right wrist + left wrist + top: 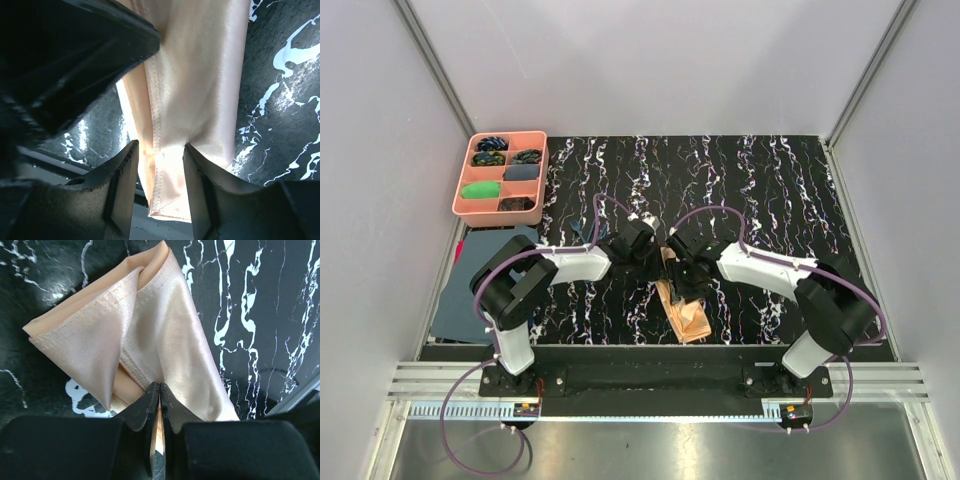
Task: Fold the napkin into a case and place the utensils inside
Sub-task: Turn over the smaller rectangle folded napkin at the center of the board.
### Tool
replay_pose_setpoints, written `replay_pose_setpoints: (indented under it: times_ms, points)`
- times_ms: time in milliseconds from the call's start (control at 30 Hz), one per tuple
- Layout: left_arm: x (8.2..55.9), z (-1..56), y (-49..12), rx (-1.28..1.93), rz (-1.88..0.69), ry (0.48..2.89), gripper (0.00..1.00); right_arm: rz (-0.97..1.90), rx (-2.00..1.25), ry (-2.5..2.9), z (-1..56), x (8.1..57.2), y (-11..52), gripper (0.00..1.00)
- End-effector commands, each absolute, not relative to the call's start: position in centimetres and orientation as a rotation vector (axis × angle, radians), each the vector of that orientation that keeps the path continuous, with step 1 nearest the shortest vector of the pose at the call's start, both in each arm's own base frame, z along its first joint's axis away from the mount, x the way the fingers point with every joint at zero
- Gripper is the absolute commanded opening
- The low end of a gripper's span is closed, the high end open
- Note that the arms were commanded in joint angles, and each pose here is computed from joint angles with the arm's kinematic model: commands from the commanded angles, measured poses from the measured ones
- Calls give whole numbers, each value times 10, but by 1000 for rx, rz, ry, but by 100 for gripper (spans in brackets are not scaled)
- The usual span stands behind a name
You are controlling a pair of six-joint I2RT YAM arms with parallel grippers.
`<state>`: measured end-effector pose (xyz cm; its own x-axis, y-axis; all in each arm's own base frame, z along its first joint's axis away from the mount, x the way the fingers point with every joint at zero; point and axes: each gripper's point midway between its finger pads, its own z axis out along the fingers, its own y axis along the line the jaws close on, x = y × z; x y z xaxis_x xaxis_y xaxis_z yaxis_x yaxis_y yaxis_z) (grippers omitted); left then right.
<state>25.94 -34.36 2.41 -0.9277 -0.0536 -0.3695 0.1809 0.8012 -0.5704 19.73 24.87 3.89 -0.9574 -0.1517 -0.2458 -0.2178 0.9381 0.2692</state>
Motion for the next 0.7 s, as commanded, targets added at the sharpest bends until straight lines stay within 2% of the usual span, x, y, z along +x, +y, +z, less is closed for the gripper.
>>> replay_pose_setpoints:
  times_ms: [0, 333, 667]
  points:
    - [261, 22, -337, 78, -928, 2624, 11, 388, -321, 2823, 43, 210, 252, 49]
    - [259, 17, -338, 54, -983, 2637, 10, 387, -370, 2802, 48, 206, 267, 48]
    - [262, 24, -339, 32, -1018, 2629, 11, 246, -411, 2852, 15, 199, 264, 51]
